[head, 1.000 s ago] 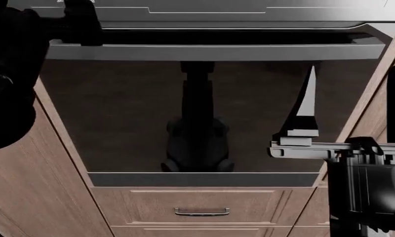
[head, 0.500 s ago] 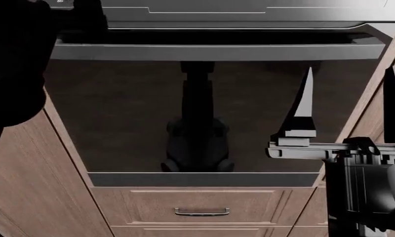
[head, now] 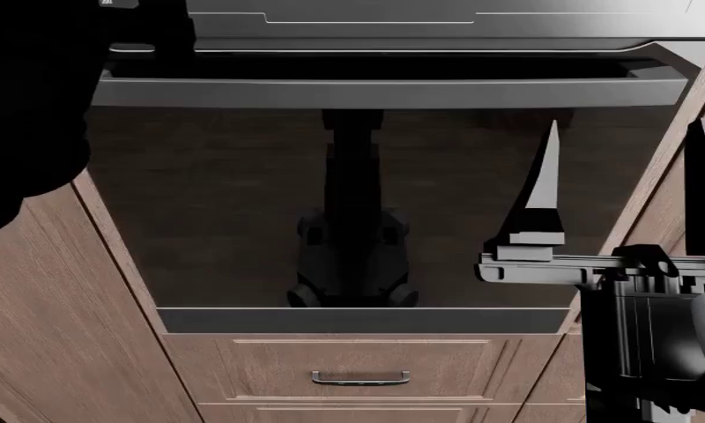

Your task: Preheat the oven by turning the temperature knob.

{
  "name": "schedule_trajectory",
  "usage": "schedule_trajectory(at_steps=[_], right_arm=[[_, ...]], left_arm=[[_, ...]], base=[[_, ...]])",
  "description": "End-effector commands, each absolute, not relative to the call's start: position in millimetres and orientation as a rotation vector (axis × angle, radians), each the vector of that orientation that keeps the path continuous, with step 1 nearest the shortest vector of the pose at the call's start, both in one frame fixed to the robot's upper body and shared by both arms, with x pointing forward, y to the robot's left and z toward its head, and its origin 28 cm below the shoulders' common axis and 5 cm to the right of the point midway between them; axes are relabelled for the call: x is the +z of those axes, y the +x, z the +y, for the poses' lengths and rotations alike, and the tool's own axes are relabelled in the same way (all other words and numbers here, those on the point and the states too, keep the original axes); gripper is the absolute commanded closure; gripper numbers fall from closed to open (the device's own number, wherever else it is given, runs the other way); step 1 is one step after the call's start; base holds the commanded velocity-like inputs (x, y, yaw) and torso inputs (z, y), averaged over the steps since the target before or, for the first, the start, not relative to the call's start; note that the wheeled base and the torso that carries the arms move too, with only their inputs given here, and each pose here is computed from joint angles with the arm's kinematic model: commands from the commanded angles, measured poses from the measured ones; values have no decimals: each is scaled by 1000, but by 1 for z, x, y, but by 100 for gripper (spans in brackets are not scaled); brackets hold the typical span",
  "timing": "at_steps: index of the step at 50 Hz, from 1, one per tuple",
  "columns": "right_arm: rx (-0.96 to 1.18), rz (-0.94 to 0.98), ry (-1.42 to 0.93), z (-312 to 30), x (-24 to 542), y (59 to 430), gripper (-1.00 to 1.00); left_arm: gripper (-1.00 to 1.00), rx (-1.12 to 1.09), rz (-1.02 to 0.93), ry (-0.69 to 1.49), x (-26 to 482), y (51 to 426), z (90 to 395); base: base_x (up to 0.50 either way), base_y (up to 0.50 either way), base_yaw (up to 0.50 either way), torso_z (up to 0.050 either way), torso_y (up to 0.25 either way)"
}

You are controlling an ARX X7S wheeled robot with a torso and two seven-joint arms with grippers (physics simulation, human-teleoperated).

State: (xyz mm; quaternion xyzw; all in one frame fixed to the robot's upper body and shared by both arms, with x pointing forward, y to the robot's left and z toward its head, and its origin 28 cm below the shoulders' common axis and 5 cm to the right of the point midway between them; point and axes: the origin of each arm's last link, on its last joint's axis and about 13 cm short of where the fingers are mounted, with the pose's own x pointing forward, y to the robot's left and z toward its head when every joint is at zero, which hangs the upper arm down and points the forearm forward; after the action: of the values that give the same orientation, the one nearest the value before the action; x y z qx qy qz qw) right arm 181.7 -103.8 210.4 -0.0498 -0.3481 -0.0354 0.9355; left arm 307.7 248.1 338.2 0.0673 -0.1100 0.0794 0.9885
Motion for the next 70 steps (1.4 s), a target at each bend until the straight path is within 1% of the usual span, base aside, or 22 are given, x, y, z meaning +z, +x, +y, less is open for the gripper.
schedule_trajectory(at_steps=[1,48,70], right_arm=[[-73,-711,-102,-104,210,182,-100],[-72,-709,-100,-104,209,182,-100],[-70,-708,-101,-104,209,182,-100]], left_arm=[[-100,168,-209,144,341,313,250],[-100,177,-165,140,338,332,251],[-100,171,-171,148,342,333,251]], base=[[0,0,0,0,0],[0,0,0,0,0],[0,0,0,0,0]])
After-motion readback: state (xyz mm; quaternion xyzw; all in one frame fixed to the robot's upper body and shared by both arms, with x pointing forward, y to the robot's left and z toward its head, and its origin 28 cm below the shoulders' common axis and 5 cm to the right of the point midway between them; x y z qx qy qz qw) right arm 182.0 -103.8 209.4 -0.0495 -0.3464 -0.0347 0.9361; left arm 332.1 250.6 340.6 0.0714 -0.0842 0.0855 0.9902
